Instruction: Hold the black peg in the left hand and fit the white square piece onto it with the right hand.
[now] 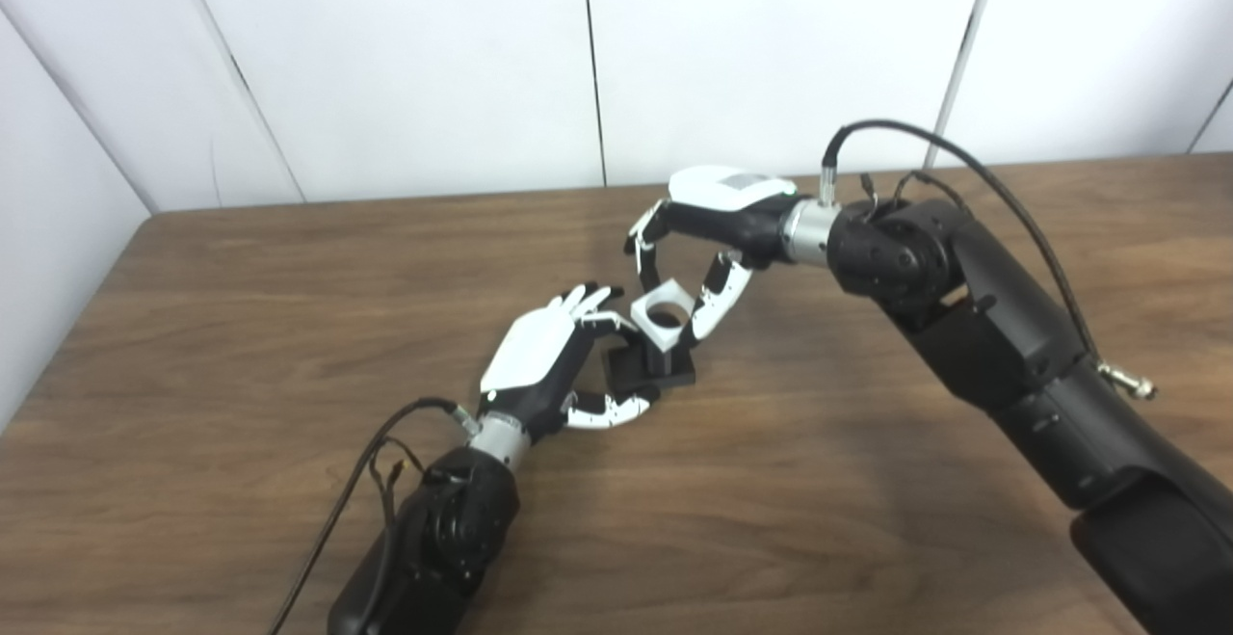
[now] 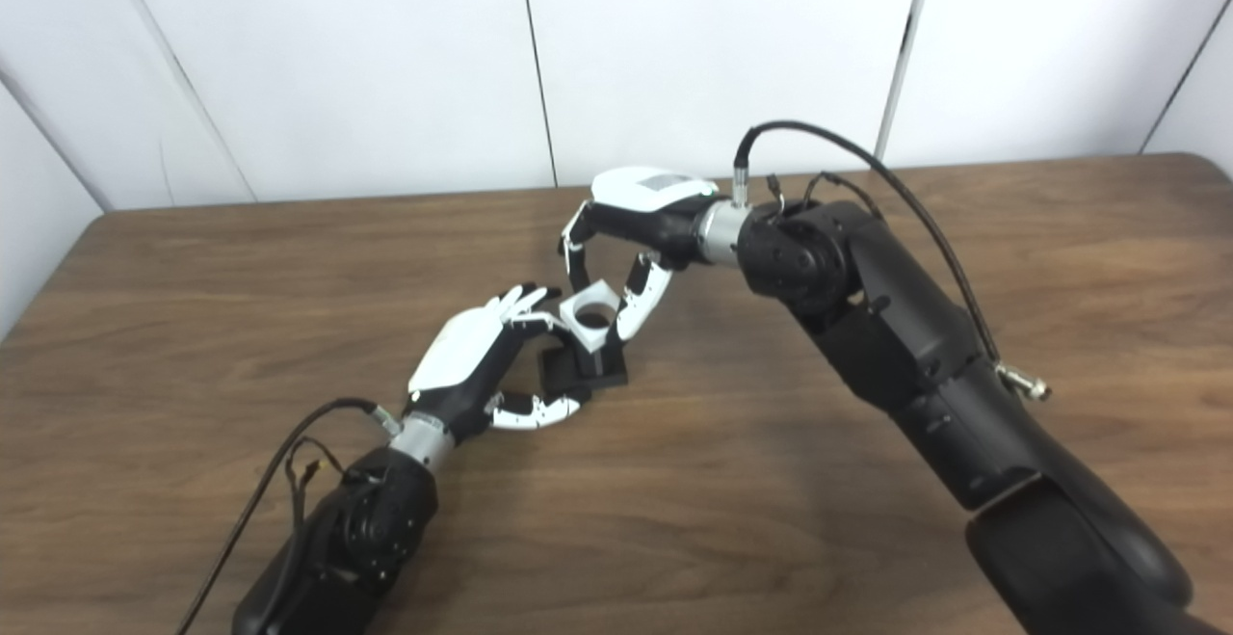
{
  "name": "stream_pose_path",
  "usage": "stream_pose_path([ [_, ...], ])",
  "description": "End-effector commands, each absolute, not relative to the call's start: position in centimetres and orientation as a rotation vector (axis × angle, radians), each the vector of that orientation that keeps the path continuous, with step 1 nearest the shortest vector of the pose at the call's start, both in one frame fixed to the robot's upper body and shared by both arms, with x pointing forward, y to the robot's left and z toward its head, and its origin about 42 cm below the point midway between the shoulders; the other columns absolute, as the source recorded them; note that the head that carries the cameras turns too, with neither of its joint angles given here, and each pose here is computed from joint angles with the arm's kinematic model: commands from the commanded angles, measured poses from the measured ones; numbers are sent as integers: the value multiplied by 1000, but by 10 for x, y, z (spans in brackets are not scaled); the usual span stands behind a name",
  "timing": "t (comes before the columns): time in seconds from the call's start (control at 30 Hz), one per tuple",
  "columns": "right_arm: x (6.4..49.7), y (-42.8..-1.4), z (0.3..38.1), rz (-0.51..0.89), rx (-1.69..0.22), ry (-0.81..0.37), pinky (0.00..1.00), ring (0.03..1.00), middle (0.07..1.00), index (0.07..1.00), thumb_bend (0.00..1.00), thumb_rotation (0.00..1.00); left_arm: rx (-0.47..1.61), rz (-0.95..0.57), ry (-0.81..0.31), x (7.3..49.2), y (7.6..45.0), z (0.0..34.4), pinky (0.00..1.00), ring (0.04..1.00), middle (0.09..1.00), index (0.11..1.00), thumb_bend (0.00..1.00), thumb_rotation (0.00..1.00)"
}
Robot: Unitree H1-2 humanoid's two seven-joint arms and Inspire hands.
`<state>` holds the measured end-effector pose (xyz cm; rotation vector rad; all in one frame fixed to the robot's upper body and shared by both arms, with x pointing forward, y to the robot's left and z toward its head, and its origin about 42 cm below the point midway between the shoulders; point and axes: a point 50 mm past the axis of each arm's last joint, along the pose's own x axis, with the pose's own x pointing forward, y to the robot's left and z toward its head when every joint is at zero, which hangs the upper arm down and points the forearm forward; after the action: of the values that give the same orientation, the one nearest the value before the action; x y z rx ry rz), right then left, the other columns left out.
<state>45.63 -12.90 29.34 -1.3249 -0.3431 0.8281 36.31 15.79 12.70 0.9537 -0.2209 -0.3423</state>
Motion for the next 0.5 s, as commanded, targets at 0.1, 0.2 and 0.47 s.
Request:
stream_pose_path([
  [0.1,459,-121,318,794,-1328,-441,859,872,816,482,520,140,991,-363,-229,364,159,130,1000,1000,950,610,817,273],
  [0.2,459,-120,314,796,-1321,-426,858,873,818,482,520,140,990,-362,-230,364,159,130,1000,1000,950,609,816,274],
  [0.47,460,-116,307,803,-1307,-419,878,877,816,479,521,139,991,-362,-229,363,158,130,1000,1000,951,610,815,278],
])
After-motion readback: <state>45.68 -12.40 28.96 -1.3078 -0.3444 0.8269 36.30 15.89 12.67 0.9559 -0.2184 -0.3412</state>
